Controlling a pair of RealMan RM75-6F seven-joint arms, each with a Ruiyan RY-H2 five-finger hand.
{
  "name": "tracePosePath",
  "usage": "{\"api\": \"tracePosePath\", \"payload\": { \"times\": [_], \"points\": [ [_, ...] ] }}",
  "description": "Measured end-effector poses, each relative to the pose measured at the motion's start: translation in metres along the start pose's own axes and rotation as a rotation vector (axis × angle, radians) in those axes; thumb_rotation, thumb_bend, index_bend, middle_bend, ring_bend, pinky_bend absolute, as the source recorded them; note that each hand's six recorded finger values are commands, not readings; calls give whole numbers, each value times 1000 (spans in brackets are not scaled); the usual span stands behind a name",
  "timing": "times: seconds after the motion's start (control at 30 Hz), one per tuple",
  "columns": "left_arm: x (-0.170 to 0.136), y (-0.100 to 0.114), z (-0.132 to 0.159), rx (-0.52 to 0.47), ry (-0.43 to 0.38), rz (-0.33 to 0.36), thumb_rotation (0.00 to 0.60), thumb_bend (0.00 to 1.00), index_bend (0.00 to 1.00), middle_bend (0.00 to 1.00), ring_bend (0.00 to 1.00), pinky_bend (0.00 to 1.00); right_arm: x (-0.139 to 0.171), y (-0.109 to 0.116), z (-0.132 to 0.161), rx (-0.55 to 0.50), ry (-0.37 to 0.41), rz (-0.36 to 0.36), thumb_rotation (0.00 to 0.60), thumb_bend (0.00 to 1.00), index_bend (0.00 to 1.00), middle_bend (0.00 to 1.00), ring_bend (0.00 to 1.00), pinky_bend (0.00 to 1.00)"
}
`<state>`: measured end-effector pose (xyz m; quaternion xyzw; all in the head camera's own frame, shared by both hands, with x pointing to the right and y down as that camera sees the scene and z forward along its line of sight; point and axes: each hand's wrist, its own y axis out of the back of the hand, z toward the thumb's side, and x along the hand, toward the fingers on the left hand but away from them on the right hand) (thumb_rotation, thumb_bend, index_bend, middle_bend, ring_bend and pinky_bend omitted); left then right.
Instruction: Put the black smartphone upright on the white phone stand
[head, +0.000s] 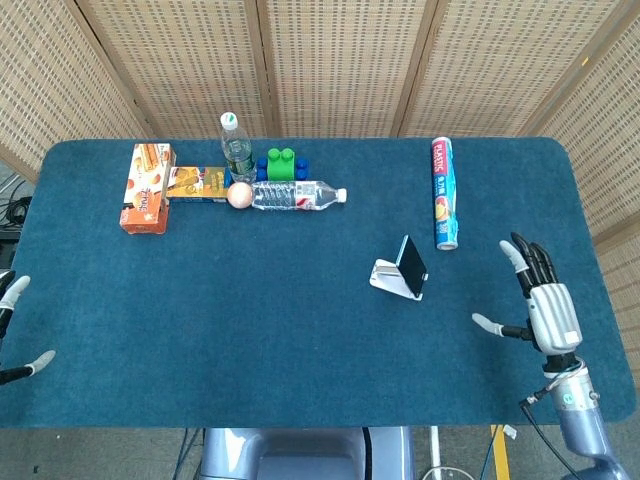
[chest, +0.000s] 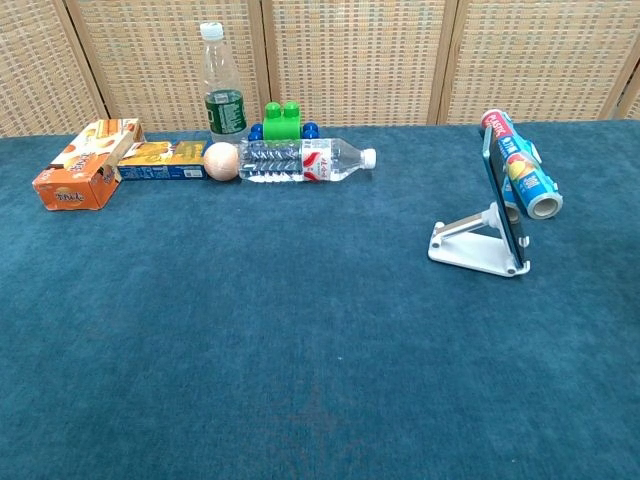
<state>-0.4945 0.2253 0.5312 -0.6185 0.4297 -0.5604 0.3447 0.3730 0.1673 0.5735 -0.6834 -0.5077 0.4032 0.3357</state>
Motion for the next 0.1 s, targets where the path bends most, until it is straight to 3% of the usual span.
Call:
{"api": "tracePosePath", "payload": {
  "times": [0.1],
  "points": [
    [-3,0,-1,0,-9,0,600,0,0,0,0,0,18,14,4,106,-79,14,600,0,0,0,0,0]
  ]
}}
